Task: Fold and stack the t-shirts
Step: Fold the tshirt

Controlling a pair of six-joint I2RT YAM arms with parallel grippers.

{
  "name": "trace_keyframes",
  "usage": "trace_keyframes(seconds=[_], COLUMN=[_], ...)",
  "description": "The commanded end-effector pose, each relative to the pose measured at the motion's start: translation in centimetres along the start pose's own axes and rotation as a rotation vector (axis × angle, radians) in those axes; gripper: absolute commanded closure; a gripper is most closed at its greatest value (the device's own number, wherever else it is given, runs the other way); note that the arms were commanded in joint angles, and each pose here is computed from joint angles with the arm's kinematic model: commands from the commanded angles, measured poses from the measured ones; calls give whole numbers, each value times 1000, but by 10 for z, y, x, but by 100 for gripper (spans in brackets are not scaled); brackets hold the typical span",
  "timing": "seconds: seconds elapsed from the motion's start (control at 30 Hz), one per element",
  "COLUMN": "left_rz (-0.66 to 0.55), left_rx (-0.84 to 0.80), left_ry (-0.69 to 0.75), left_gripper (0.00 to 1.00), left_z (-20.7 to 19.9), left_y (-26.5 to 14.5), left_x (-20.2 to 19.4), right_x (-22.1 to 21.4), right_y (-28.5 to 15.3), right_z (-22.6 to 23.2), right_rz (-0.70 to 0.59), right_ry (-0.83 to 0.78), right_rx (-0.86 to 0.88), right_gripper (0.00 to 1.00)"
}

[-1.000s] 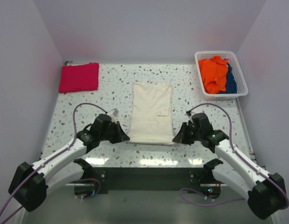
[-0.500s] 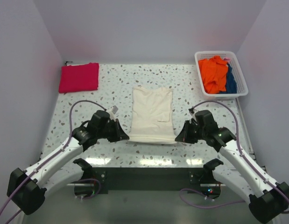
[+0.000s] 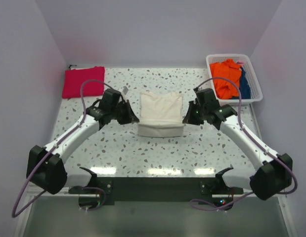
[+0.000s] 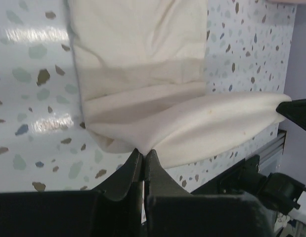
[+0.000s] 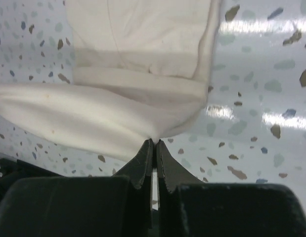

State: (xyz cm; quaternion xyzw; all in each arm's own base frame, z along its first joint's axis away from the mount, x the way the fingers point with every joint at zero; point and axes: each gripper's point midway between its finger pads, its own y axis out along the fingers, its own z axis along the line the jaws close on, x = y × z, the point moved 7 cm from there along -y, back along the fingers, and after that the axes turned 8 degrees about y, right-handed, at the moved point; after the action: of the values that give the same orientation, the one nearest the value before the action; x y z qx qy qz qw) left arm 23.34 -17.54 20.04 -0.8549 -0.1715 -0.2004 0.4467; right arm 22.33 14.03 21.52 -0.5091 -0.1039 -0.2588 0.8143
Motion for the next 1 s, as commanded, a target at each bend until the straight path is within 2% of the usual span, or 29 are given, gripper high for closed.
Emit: trace_keyframes(seconds=[0.0, 0.1, 0.13, 0.2, 0.23, 0.27, 0.33, 0.43, 0.5, 0.53, 0.6, 0.63, 0.7, 0.73, 0.8, 0.83, 0.9, 0.97], left_rz=[-103, -135, -128, -127, -147, -147, -169, -225, -263, -307, -280, -284, -305, -316, -323, -321, -315, -320], left_rx=[-24, -27, -20, -6, -19, -30, 25, 11, -90, -115, -123, -133, -134, -134, -118, -112, -93, -60], left_ry=[38, 13, -10, -43, -47, -51, -72, -67, -61, -40, -18, -1, 19, 39, 46, 43, 31, 15], left_gripper=[100, 100, 100, 100, 100, 100, 100, 100, 90, 78, 62, 50, 40, 38, 35, 35, 35, 38], left_z=[-1, 7, 15, 24, 32, 36, 57, 79, 76, 74, 73, 72, 71, 70, 72, 73, 76, 79], left_y=[6, 32, 49, 69, 89, 99, 125, 152, 159, 163, 168, 170, 164, 161, 153, 151, 145, 141], left_x=[52, 85, 98, 110, 124, 132, 153, 182, 194, 209, 213, 219, 222, 222, 220, 217, 210, 205], right_x=[61, 99, 104, 132, 135, 146, 161, 187, 197, 199, 204, 204, 205, 208, 209, 211, 214, 209], right_y=[21, 39, 63, 75, 104, 114, 145, 167, 189, 196, 207, 208, 202, 200, 188, 183, 165, 158], right_z=[21, 30, 25, 31, 23, 19, 16, 13, 6, 3, -2, -2, -1, -2, -6, -7, -6, -11], right_rz=[-138, -151, -119, -160, -115, -125, -102, -127, -126, -112, -95, -88, -110, -135, -159, -171, -214, -238], right_ry=[-35, -30, -28, -28, -17, -11, -2, 26, 59, 70, 86, 88, 85, 87, 95, 98, 104, 106], right_rx=[6, 41, 9, 30, 3, -2, 2, 27, 36, 43, 36, 33, 22, 19, 2, -4, -13, -46], right_gripper=[100, 100, 100, 100, 100, 100, 100, 100, 100, 100, 97, 96, 85, 76, 64, 52, 43, 42])
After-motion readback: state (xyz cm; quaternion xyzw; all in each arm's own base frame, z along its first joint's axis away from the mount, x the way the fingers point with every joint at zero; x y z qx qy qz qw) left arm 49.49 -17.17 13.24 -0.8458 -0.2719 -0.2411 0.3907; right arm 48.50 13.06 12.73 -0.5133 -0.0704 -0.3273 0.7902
